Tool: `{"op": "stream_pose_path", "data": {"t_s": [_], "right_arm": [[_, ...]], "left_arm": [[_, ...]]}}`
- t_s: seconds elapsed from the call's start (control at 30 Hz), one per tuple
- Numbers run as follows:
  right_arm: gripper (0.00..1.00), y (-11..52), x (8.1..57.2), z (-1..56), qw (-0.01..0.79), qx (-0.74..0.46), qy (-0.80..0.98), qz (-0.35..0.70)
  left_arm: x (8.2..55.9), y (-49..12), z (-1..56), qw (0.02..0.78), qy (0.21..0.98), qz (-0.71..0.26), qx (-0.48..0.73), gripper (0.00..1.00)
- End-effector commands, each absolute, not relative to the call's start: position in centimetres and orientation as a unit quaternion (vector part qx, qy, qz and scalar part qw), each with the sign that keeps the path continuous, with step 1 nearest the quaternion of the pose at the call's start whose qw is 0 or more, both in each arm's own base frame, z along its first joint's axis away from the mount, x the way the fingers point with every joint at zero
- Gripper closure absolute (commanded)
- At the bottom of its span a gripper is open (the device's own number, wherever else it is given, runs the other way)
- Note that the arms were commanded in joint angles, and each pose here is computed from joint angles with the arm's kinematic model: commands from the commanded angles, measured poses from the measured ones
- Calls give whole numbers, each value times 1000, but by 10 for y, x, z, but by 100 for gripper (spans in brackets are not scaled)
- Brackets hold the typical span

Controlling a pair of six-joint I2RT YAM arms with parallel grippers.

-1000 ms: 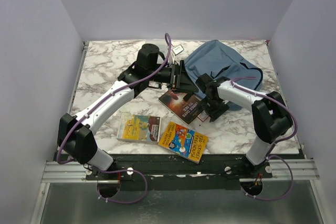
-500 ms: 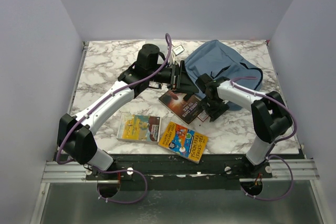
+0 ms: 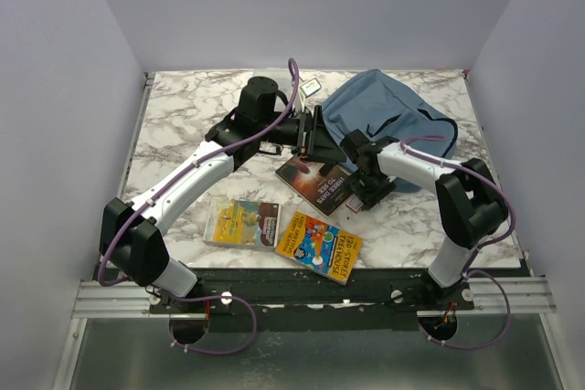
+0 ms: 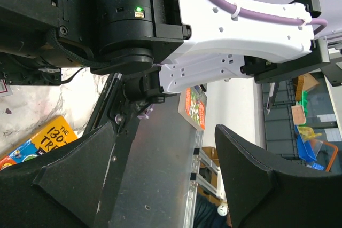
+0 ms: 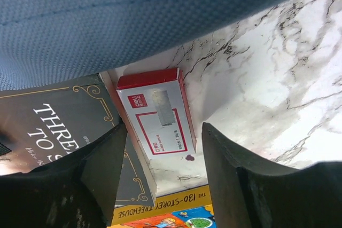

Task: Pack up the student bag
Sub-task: Pick up the stationery from the center of the board.

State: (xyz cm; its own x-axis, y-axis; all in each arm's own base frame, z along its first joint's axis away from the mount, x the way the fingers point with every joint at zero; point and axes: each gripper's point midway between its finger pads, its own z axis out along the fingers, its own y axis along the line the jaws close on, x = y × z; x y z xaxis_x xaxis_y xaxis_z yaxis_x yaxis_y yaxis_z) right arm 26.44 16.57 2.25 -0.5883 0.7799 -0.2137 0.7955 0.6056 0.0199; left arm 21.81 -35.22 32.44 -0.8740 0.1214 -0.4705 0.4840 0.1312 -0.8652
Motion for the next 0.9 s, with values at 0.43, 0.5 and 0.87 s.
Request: {"op": "stream_pose_path", "data": {"t_s": [0.43, 0.5, 0.87], "right_arm": [[49, 138, 222, -7, 79, 442, 888, -93], [49, 138, 220, -7, 78, 443, 888, -90], [48, 134, 212, -3, 82, 445, 889, -76]], "left_arm": [[211, -353, 331, 145, 726, -635, 221, 21], [211, -353, 330, 144, 726, -635, 221, 21], [212, -355, 326, 143, 728, -634, 219, 21]]}}
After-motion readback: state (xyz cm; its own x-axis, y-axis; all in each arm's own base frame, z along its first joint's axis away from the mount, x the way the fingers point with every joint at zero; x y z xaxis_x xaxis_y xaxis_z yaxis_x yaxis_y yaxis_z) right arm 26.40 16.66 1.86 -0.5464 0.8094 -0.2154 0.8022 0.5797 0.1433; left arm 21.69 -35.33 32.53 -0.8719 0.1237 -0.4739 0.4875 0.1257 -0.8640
